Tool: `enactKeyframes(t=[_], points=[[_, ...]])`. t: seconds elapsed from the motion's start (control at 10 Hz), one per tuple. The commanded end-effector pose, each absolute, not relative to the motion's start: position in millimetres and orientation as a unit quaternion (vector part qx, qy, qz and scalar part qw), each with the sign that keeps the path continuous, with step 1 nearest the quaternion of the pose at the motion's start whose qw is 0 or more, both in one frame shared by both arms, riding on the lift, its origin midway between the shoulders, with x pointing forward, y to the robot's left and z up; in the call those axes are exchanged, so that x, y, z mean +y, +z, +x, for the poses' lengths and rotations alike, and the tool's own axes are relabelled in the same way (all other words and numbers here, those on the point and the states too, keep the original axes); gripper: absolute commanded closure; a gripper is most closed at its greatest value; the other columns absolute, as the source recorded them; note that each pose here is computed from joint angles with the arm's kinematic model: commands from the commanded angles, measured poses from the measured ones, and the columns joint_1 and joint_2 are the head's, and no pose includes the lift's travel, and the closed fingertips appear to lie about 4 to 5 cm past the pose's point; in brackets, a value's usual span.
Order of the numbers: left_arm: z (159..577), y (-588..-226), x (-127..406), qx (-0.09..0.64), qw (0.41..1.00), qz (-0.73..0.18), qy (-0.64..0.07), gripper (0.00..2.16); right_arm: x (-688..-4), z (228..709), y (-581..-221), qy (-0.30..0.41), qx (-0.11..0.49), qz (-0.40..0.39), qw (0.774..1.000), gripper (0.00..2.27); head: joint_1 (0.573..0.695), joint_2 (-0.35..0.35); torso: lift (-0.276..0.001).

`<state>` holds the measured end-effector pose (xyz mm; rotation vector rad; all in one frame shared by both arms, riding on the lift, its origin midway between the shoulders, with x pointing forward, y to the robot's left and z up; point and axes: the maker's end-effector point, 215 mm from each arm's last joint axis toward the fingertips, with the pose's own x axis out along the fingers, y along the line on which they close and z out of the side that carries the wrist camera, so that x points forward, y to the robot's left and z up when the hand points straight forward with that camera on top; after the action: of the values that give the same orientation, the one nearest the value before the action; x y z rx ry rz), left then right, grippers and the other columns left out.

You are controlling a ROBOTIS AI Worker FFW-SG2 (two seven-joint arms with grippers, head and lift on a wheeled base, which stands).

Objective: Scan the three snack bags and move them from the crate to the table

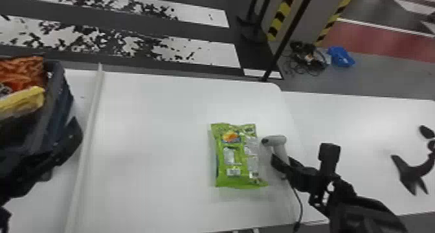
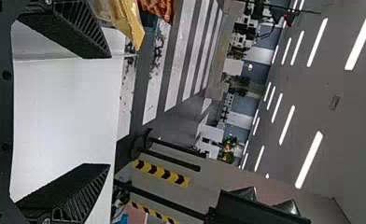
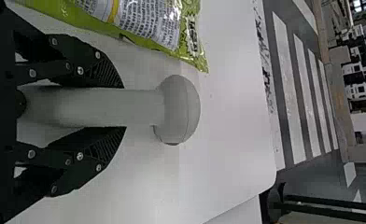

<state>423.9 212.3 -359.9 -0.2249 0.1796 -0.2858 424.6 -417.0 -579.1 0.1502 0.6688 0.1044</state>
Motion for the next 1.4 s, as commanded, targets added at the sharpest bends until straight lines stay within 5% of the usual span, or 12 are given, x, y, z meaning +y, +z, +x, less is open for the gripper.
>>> enactKeyframes(t=[0.0,0.5,1.0,1.3], points=[[422.4,-361.1,212.0,0.09,0.979,-0.112,-0.143,0.03,-422.3,418.5,-573.0,0.04,0.319,0.079,0.943,2.24,0.695,-0.267,-0.062],[421.2,-363.4,210.1,0.092,0.979,-0.113,-0.145,0.03,-413.9,370.3,-482.5,0.012,0.231,0.138,0.963,2.24,0.695,-0.299,-0.062],[419.9,-365.4,209.5,0.091,0.979,-0.118,-0.141,0.03,-307.4,321.9,-470.5,0.1,0.282,0.206,0.932,2.24,0.695,-0.214,-0.062],[418.4,-366.0,211.8,0.088,0.979,-0.119,-0.137,0.03,-300.0,303.4,-490.6,0.1,0.306,0.212,0.923,2.24,0.695,-0.135,-0.062]])
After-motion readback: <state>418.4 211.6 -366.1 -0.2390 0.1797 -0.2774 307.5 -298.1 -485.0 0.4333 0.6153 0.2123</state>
